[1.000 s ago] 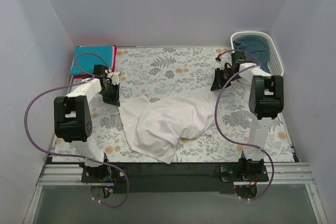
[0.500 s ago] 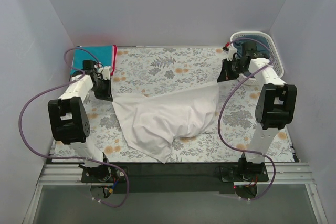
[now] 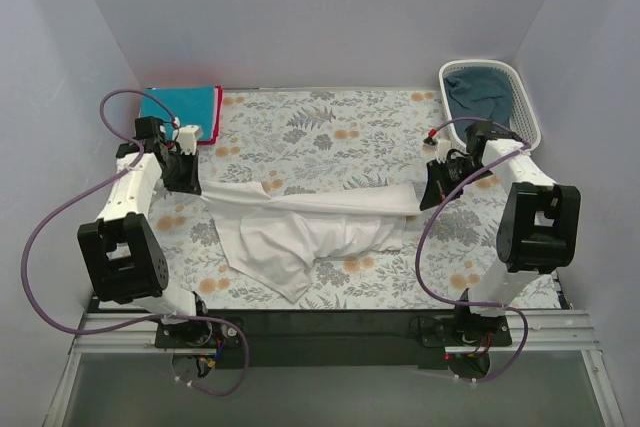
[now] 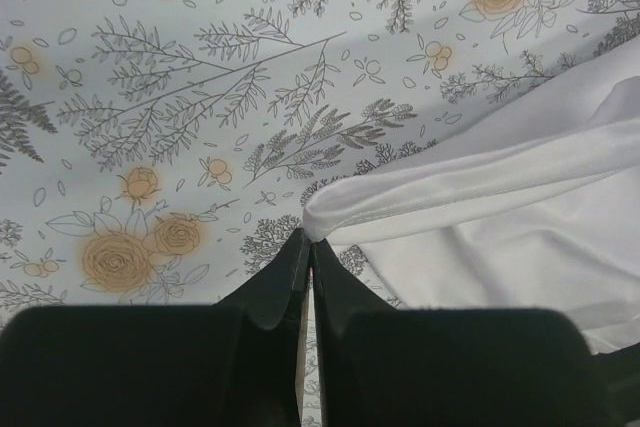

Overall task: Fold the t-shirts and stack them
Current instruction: Flatten the tshirt out

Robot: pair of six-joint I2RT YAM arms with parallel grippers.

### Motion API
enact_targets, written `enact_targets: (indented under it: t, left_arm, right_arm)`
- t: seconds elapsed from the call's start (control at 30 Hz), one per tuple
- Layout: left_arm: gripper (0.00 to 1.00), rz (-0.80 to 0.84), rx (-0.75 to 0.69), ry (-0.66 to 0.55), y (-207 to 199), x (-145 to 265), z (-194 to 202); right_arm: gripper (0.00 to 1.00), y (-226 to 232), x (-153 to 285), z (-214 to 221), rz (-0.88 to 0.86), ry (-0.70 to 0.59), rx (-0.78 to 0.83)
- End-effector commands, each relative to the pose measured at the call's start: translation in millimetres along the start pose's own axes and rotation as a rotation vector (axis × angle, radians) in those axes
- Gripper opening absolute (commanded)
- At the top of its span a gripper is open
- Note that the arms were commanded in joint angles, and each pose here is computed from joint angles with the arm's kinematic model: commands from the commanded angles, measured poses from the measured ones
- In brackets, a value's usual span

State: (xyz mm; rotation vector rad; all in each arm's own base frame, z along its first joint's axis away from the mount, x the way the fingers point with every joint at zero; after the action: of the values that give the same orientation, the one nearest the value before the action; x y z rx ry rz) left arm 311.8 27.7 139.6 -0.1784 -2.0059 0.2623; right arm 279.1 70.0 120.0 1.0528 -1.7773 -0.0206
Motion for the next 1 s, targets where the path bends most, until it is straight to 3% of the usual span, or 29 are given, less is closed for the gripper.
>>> enact_targets:
  t: [0.0, 0.13, 0.3, 0.47, 0.57, 0.73, 0.83, 0.97]
  left_arm:
    - [0.00, 0.000, -0.012, 0.012, 2.0, -1.6, 6.0]
    - [0.00, 0.032, 0.024, 0.030, -0.1, -10.7, 0.1]
    - [0.00, 0.043, 0.041, 0.054, 1.8, -19.1, -7.9]
    - [0.00, 0.059, 0.051, 0.054, -0.1, -21.0, -12.2]
    - [0.00, 0.062, 0.056, 0.066, -0.2, -23.8, -8.8]
    - [0.00, 0.056, 0.056, 0.071, 0.7, -24.9, -3.9]
    - [0.00, 0.056, 0.056, 0.071, 0.8, -25.6, -2.0]
    - [0.00, 0.059, 0.058, 0.072, 0.3, -25.8, -1.5]
  right_arm:
    - [0.01, 6.6, 6.6, 2.4, -0.014, 0.002, 0.055]
    - [0.01, -5.2, 2.5, -14.3, -0.033, -0.016, 0.039]
    - [0.55, -14.3, 11.6, -25.5, 0.002, 0.004, 0.090]
    - [0.55, -12.1, 34.2, -41.4, 0.087, -0.031, 0.277]
    - [0.47, -5.6, 36.0, -48.7, 0.119, -0.009, 0.394]
    - [0.32, 32.6, -4.8, -30.4, 0.170, 0.149, 0.640]
    - [0.32, 41.9, -23.8, -22.9, 0.243, 0.196, 0.733]
    - [0.38, 40.5, -47.3, -2.6, 0.319, 0.274, 0.779]
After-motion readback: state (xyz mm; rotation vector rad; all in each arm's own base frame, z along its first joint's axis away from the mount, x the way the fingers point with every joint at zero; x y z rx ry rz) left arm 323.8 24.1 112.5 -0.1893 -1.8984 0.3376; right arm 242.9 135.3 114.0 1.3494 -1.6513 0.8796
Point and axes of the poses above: each gripper's point midway between its finger pads, its own x axis back along the fingers, its own y axis along the line the jaws close on, z = x × y, the point moved 3 cm from there along x, back along the fingers, and after that the axes turned 13 degrees about x, right-handed, at the moved point
